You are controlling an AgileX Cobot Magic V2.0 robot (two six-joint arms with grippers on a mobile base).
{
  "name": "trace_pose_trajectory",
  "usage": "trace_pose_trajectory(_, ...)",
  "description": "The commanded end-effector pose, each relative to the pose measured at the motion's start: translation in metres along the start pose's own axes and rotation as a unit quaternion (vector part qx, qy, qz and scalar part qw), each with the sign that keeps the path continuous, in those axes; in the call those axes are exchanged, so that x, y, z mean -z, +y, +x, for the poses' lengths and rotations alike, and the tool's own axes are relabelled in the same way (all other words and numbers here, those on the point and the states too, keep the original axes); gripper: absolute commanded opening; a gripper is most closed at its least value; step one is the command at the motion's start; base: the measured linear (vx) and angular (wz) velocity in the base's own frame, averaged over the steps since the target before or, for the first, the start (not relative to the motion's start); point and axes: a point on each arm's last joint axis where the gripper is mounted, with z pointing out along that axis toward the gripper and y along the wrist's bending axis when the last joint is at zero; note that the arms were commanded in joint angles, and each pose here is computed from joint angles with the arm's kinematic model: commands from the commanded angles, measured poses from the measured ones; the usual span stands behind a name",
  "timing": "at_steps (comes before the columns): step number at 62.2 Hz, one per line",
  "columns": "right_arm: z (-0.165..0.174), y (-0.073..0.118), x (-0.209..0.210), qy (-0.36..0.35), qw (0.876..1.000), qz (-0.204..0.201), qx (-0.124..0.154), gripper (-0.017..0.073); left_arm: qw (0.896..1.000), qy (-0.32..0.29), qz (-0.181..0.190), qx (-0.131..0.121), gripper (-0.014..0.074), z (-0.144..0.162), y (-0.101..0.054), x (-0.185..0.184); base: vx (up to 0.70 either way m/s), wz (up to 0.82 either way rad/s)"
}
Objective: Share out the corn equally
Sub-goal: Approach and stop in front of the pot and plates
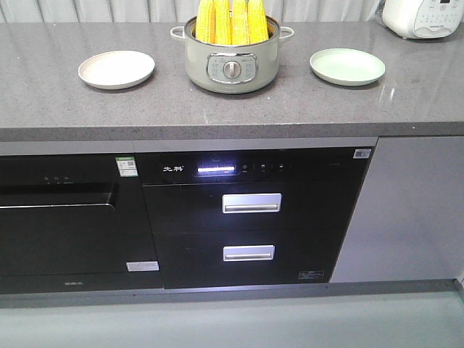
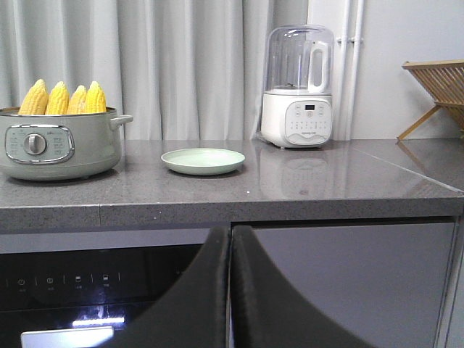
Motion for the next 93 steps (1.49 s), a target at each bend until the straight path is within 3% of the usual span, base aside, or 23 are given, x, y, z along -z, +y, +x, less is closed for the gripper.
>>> trace_pose_trajectory(1,-0.0050,-0.0001,0.0004,-0.038,0.999,0.002,0.004,-0.0003,0.999,-0.036,-0.005,0.004,-0.0006,-0.0022,0.0010,0.0008,0.12,0.00)
trace_pose_trajectory(93,-0.0050,-0.0001,0.0004,-0.038,0.999,0.002,0.004,-0.0003,0.999,-0.036,-0.005,0.004,-0.0006,-0.0022,0.0010,0.0008,0.12,-0.02)
